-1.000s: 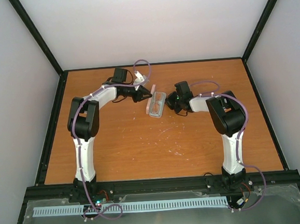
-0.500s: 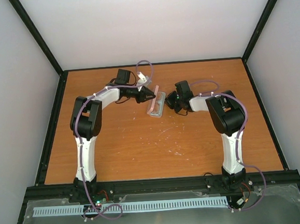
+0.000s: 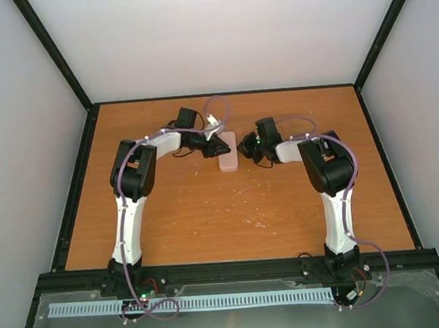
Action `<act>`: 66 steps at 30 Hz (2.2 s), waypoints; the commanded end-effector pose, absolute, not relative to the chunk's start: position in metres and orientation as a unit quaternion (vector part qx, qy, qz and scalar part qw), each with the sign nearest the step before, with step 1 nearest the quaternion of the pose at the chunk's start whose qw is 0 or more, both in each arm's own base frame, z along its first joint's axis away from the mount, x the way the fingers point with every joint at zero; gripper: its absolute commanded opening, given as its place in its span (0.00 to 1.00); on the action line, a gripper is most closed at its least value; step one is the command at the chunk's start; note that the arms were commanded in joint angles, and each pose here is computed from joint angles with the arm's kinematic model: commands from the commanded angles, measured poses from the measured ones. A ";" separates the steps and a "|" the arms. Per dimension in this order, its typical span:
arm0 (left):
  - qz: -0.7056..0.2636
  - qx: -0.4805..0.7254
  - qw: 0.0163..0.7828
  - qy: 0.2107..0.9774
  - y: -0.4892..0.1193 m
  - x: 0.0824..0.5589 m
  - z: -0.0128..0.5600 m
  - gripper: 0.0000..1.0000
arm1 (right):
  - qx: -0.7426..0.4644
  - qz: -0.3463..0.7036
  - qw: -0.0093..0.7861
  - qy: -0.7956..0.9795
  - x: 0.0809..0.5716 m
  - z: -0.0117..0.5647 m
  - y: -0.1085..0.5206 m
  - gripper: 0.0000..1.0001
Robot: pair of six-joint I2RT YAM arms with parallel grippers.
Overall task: Organize the sunglasses
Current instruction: Close the sunglasses case at the center of the board, then reset both arms
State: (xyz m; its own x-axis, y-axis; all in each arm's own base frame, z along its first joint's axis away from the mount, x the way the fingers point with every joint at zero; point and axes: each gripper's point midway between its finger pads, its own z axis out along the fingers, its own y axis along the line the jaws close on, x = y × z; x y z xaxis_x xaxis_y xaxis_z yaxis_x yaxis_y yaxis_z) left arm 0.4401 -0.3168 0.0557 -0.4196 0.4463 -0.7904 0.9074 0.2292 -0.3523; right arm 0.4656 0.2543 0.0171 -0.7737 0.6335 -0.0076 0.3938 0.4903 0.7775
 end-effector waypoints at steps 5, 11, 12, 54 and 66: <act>-0.391 0.485 0.295 0.724 -0.321 0.445 0.078 0.24 | 0.324 0.325 0.106 0.882 0.436 -0.026 0.226 0.03; -0.364 0.500 0.343 0.707 -0.312 0.441 0.122 0.26 | 0.299 0.269 0.165 0.901 0.446 0.012 0.190 0.04; -0.370 0.498 0.344 0.705 -0.312 0.439 0.125 0.26 | 0.294 0.258 0.174 0.904 0.446 0.019 0.184 0.04; -0.247 0.426 0.529 0.691 -0.277 0.409 0.284 1.00 | 0.174 0.093 0.326 0.925 0.381 0.139 0.092 0.26; -0.228 0.273 0.548 0.757 -0.187 0.383 0.291 1.00 | 0.197 0.092 0.306 0.927 0.369 0.131 0.082 0.29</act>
State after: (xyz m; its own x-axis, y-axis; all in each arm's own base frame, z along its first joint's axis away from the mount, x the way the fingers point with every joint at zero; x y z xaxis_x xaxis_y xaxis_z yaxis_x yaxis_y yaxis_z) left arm 0.3884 -0.2004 0.2948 -0.1783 0.2256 -0.9578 0.7169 0.6965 0.0307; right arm 0.3729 0.0905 0.1269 -0.7477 0.4092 -0.5230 0.2877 0.9094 0.3002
